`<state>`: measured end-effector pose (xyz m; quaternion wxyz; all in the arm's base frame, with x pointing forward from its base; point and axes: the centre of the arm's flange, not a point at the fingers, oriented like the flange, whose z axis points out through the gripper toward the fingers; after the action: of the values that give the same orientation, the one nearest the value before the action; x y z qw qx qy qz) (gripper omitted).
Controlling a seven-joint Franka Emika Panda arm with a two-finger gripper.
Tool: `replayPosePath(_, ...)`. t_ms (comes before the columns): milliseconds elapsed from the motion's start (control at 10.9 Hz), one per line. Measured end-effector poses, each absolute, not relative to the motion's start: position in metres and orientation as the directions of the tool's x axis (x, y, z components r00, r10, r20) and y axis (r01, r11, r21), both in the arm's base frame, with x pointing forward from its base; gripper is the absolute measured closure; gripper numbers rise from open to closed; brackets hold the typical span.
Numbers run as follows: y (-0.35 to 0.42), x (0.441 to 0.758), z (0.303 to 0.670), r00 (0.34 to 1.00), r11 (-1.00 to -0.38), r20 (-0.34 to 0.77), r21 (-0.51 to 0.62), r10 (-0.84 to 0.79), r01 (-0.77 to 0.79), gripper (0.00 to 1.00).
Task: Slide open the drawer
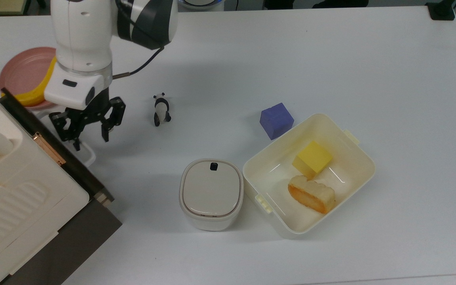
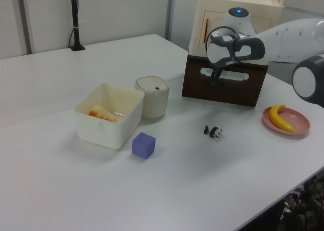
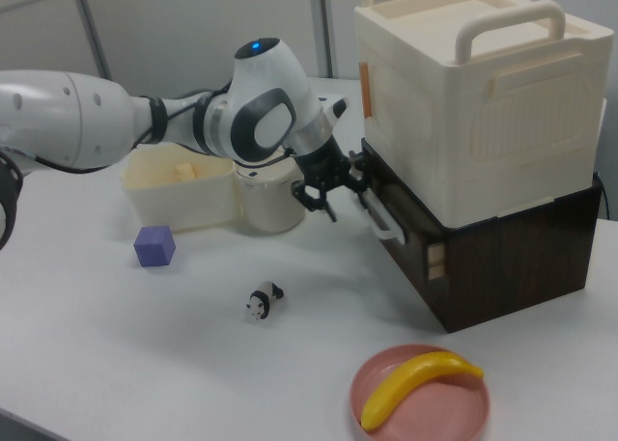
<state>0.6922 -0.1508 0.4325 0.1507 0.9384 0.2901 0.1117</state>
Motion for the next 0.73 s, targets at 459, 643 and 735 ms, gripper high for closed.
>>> replayPosePath(459, -0.099, 0.665, 0.456, 0.746, -0.732, -0.024, 0.173, 0.665, 0.659, 0.41)
replayPosePath(643, -0.093, 0.665, 0.461, 0.753, -0.741, -0.012, 0.174, 0.658, 0.649, 0.41)
replayPosePath(735, -0.092, 0.664, 0.468, 0.756, -0.743, -0.001, 0.179, 0.655, 0.644, 0.41)
